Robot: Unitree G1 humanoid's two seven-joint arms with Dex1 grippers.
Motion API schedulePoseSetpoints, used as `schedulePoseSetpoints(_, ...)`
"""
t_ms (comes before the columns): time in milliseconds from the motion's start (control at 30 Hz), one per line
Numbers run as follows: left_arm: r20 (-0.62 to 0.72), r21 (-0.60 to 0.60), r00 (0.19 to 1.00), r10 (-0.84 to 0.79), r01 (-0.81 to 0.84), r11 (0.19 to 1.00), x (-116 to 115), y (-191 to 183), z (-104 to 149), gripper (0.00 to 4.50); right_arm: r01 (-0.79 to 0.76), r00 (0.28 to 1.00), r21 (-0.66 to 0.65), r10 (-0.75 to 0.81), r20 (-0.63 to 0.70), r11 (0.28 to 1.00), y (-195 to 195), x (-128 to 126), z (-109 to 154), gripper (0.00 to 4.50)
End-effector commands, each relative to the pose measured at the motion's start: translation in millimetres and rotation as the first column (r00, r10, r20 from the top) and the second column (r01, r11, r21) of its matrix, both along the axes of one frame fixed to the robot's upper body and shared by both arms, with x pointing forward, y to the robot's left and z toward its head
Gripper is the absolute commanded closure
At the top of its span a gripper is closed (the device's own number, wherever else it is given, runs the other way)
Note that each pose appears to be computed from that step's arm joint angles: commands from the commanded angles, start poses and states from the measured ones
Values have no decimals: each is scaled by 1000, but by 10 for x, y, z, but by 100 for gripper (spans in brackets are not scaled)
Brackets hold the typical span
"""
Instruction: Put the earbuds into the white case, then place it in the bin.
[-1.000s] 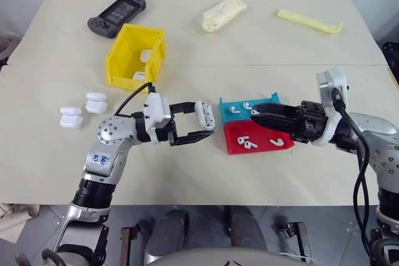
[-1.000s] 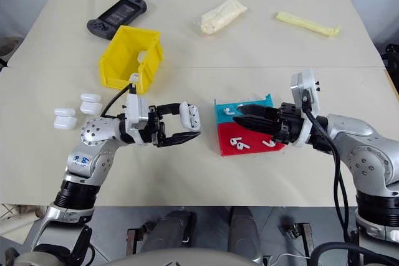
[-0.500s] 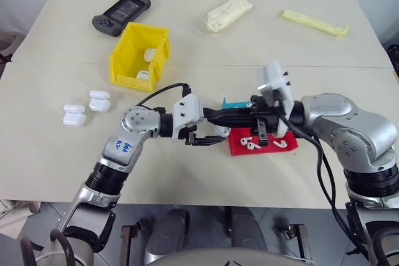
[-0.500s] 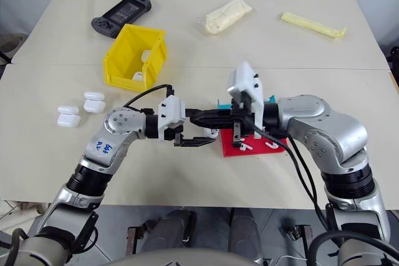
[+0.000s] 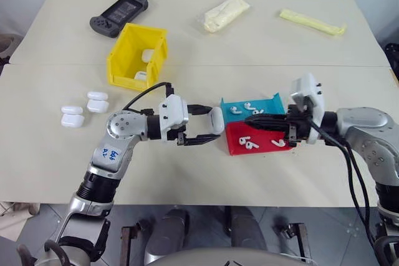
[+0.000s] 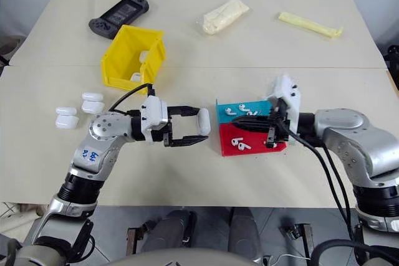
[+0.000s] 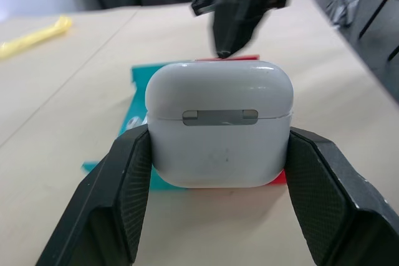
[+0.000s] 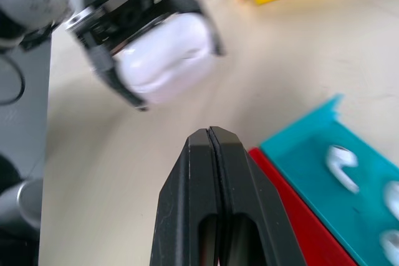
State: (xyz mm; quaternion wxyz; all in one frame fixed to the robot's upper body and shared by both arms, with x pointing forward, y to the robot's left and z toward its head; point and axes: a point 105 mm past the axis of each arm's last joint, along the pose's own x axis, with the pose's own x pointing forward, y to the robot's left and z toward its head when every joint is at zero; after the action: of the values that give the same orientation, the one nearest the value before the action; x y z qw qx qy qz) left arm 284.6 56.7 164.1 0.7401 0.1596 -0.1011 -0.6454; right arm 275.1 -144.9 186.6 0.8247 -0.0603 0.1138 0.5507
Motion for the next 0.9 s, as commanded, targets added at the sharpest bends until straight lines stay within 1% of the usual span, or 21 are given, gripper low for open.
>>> schedulePoseSetpoints(33, 30, -73, 999, -15, 17, 997, -106, 108, 114, 172, 31, 997, 40, -33, 65, 999, -149, -42, 83, 448)
schedulePoseSetpoints(100, 8, -108, 1000, 25, -24, 994, -113, 221, 110, 172, 61, 995, 82, -67, 74, 995, -220, -62, 89, 448)
schedulePoseSetpoints(167, -14, -136, 997, 75, -76, 988, -121, 360, 91, 172, 45, 996, 76, -50, 69, 996, -263, -154, 51, 411)
schedulePoseSetpoints(200, -26, -144, 995, 99, -102, 984, -124, 418, 78, 172, 48, 994, 70, -55, 90, 996, -278, -171, 44, 389)
schedulePoseSetpoints(233, -47, -177, 990, 133, -139, 974, -125, 496, 90, 172, 45, 994, 58, -50, 93, 997, -284, -208, 15, 363)
schedulePoseSetpoints(267, -66, -208, 983, 171, -181, 961, -119, 563, 108, 172, 49, 991, 53, -55, 119, 997, -286, -221, 11, 327)
schedulePoseSetpoints(333, -99, -262, 962, 256, -273, 926, -107, 708, 151, 172, 53, 974, 71, -67, 218, 996, -275, -227, 51, 261)
schedulePoseSetpoints(400, -121, -278, 940, 318, -340, 899, -86, 807, 171, 172, 47, 955, 96, -72, 286, 994, -265, -229, 75, 193)
schedulePoseSetpoints(533, -119, -310, 911, 394, -412, 857, -74, 926, 240, 172, 42, 951, 136, -81, 298, 990, -271, -240, 56, 54)
schedulePoseSetpoints(567, -126, -329, 905, 407, -425, 843, -77, 957, 270, 172, 45, 947, 152, -90, 308, 987, -276, -233, 72, 25)
schedulePoseSetpoints(600, -129, -344, 901, 414, -432, 834, -82, 980, 295, 172, 49, 941, 166, -102, 323, 985, -283, -223, 94, 5)
schedulePoseSetpoints(700, -151, -380, 886, 439, -462, 801, -89, 1053, 340, 172, 58, 925, 171, -117, 360, 984, -312, -220, 105, 5)
schedulePoseSetpoints(833, -183, -419, 841, 510, -536, 733, -43, 1165, 380, 172, 60, 927, 161, -115, 357, 985, -320, -269, 38, 5)
schedulePoseSetpoints(900, -210, -417, 813, 543, -577, 703, 5, 1215, 379, 172, 65, 926, 162, -120, 357, 985, -318, -280, 24, 5)
